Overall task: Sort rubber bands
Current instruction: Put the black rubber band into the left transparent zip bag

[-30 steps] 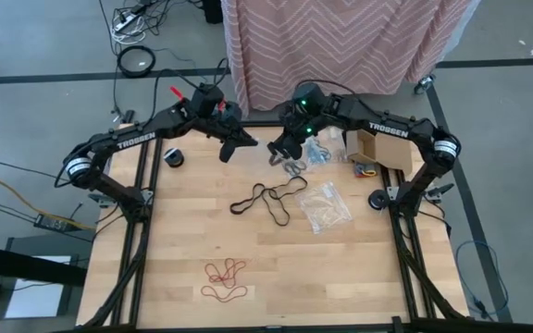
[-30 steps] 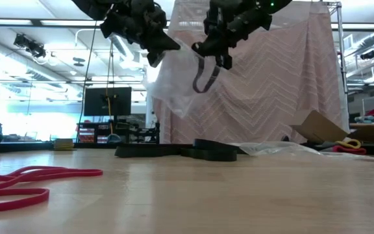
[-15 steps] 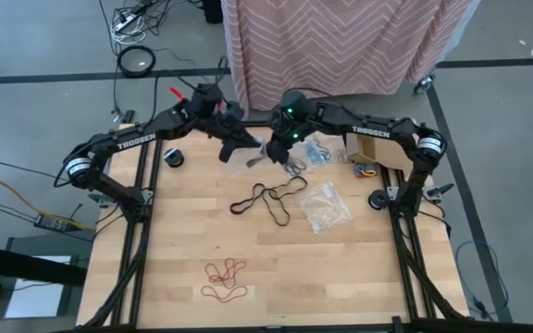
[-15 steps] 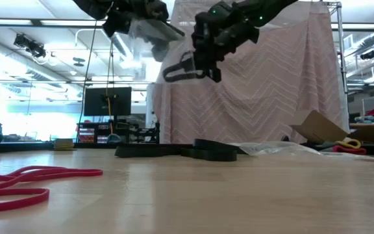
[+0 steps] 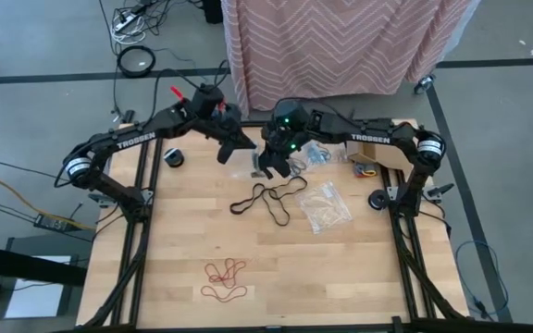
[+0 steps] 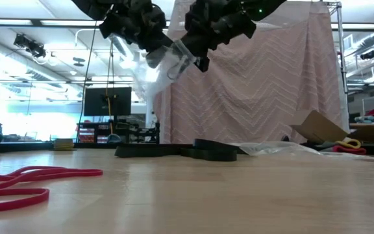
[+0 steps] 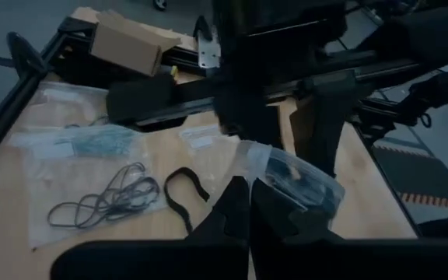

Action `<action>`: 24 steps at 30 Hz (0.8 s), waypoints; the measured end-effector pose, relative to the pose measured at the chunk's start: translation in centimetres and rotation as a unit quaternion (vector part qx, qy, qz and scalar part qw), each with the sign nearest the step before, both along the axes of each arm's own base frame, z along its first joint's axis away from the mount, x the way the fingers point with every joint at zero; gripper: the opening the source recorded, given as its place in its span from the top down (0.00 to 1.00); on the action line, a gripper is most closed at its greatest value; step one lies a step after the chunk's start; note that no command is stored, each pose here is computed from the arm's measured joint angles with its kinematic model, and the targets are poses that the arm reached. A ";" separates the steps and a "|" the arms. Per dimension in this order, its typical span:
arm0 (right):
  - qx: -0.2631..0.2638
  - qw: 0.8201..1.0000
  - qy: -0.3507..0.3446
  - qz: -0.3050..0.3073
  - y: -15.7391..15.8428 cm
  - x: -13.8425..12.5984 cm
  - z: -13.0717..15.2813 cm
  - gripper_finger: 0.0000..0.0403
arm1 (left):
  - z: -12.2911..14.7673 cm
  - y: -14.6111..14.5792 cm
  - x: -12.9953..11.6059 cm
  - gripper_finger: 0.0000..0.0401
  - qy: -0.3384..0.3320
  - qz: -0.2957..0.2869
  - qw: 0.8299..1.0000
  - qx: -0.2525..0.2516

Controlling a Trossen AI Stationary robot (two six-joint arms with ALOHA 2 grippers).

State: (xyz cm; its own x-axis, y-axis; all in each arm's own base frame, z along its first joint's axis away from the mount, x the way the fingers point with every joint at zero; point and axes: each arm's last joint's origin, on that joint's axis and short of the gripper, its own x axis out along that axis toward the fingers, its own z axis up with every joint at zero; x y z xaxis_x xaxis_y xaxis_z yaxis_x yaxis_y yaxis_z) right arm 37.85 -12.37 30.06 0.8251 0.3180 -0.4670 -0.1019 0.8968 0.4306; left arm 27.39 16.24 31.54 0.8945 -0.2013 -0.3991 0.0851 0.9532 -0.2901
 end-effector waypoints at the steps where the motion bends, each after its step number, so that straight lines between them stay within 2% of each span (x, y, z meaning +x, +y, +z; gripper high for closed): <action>1: 0.002 1.000 0.001 0.000 0.1 0.0 0.0 0.87 | 0.0 0.0 0.0 1.00 0.000 -0.003 1.000 -0.002; 8: 0.030 0.999 0.010 -0.023 -0.1 0.0 0.0 0.54 | 0.0 -0.5 0.3 1.00 -0.003 -0.016 1.000 -0.008; 12: 0.038 0.998 0.001 -0.042 -0.5 0.1 0.3 0.42 | 0.0 -1.2 0.6 1.00 -0.001 -0.035 0.999 -0.019; 17: 0.030 0.999 -0.015 -0.038 -0.3 0.3 0.5 0.40 | -0.1 -1.5 0.7 1.00 0.004 -0.041 0.999 -0.023; 24: 0.002 0.999 -0.044 -0.018 1.2 1.1 1.0 0.43 | -0.4 -1.5 0.8 1.00 0.009 -0.045 0.998 -0.037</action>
State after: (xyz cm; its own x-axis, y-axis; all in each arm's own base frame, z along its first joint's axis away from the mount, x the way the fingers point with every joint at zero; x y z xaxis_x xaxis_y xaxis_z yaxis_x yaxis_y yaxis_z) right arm 38.93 -11.16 31.02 0.8737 0.2892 -0.3911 -0.1073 0.8989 0.4249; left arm 28.19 14.74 31.15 0.8643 -0.3092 -0.3966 0.1627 0.9182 -0.3611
